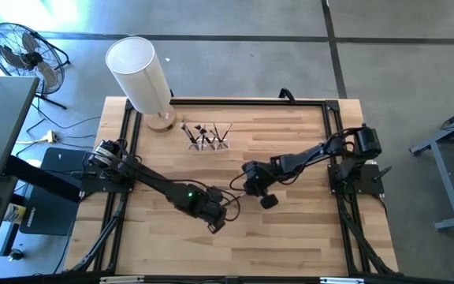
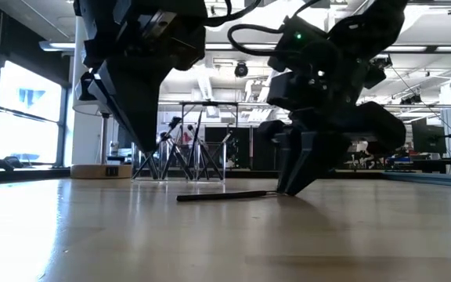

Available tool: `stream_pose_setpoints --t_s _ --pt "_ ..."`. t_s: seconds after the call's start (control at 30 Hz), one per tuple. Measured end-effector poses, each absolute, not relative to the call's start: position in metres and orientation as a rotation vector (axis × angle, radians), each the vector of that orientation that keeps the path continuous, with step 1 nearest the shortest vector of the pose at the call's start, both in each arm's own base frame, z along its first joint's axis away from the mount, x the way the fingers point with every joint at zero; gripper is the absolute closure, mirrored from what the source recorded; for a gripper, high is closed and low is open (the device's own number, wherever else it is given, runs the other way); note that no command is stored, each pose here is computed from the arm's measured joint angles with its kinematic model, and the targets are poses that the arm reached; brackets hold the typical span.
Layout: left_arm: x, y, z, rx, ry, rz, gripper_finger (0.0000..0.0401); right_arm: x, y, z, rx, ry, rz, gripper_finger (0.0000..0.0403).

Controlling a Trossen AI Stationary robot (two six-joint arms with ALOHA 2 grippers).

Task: Pick & Place Makeup Supplies
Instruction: Put the black makeup brush into the transparent organizer

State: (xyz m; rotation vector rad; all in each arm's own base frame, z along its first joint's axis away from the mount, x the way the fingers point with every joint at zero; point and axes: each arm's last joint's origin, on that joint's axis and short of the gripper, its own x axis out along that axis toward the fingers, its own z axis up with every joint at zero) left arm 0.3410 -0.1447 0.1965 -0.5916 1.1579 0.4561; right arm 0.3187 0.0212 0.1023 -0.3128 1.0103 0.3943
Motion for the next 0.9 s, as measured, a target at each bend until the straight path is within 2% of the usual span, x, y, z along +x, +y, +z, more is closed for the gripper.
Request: stream_pose_setpoints --t_s 0.1,0.33,0.5,0.67,0.9 --pt "0.341 -0.144 0.197 -0.591 1.152 0.461 0.04 0.316 0.022 0.101 -0.335 1.045 0.397 0.0394" --pt "0.351 -0.133 0.198 -0.599 1.13 0.413 0.04 0.309 0.025 0.114 -0.331 1.067 0.331 0.0401" --pt "0.365 -0.12 0.202 -0.588 1.01 0.395 0.0396 0.295 0.023 0.13 -0.323 1.128 0.29 0.0402" --pt "0.378 -0.113 0.208 -0.549 0.917 0.315 0.0353 0.284 0.021 0.142 -0.305 1.177 0.278 0.0402" --pt "0.391 -0.107 0.205 -0.435 0.851 0.226 0.0274 0.278 0.024 0.164 -0.26 1.115 0.252 0.0403"
